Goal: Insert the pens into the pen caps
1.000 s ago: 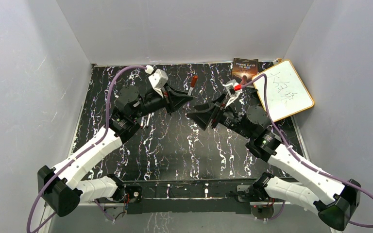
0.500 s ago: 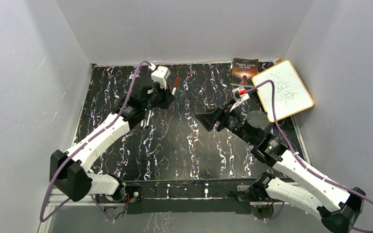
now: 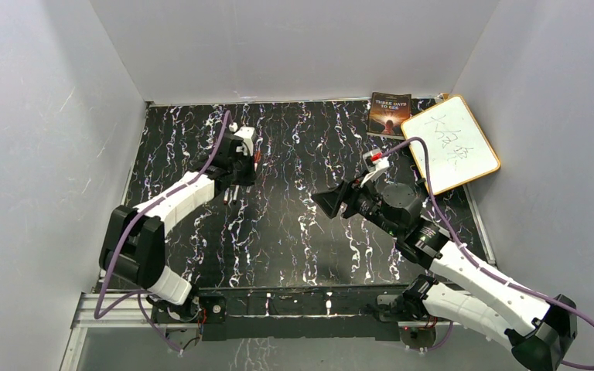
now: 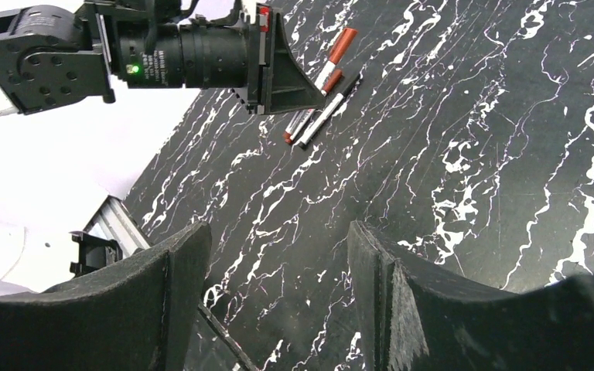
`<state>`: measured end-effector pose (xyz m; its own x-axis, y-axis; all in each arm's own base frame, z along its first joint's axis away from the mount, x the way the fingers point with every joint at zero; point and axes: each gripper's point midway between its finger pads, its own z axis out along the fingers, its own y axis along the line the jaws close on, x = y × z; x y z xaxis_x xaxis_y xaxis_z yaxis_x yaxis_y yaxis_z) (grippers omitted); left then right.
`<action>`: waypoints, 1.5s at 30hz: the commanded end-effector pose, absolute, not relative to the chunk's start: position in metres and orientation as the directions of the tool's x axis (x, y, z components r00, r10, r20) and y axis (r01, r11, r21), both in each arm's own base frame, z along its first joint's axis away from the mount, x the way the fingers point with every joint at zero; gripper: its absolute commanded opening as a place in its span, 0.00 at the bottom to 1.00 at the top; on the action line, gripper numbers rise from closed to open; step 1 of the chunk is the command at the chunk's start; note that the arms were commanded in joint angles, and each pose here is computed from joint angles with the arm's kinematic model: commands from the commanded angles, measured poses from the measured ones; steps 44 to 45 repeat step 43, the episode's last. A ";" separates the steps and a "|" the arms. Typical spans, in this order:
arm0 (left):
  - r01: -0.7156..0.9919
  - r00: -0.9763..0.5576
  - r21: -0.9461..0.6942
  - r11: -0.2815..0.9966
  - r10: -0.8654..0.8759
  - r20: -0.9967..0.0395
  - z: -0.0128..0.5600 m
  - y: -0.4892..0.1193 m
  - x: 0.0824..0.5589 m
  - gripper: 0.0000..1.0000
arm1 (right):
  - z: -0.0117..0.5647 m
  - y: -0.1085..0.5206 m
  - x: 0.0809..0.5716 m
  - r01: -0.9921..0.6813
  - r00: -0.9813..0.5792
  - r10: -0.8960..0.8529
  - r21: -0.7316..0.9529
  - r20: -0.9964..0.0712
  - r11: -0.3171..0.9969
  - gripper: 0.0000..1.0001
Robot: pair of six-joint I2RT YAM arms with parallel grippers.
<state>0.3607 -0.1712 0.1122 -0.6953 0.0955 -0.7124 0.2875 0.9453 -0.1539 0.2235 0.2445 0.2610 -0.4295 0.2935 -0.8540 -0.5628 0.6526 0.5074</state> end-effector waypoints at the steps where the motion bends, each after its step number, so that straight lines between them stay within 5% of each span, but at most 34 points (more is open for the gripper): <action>1: 0.259 -0.704 -0.179 0.949 0.058 -0.707 0.109 -0.163 0.372 0.00 | 0.274 0.244 0.224 -0.584 -0.393 0.321 0.503 -0.862 0.637 0.62; 10: 0.203 -0.739 -0.209 0.957 0.010 -0.673 0.095 -0.152 0.380 0.02 | 0.250 0.245 0.227 -0.568 -0.415 0.289 0.494 -0.863 0.659 0.63; 11: 0.200 -0.743 -0.214 0.956 0.006 -0.669 0.094 -0.152 0.380 0.06 | 0.247 0.246 0.228 -0.566 -0.420 0.284 0.493 -0.862 0.660 0.63; 16: 0.197 -0.742 -0.212 0.957 0.004 -0.670 0.093 -0.151 0.379 0.59 | 0.239 0.250 0.229 -0.573 -0.430 0.268 0.490 -0.862 0.657 0.62; 19: 0.194 -0.725 -0.196 0.961 0.006 -0.689 0.100 -0.147 0.381 0.72 | 0.238 0.251 0.230 -0.574 -0.433 0.265 0.490 -0.862 0.657 0.62; 34: 0.175 -0.465 -0.373 0.911 -0.257 -0.847 0.240 -0.150 0.379 0.93 | 0.235 0.244 0.231 -0.544 -0.443 0.268 0.494 -0.856 0.678 0.62; 45: 0.139 -0.464 -0.340 0.930 -0.242 -0.852 0.250 -0.138 0.370 0.96 | 0.245 0.243 0.229 -0.542 -0.446 0.281 0.507 -0.850 0.670 0.62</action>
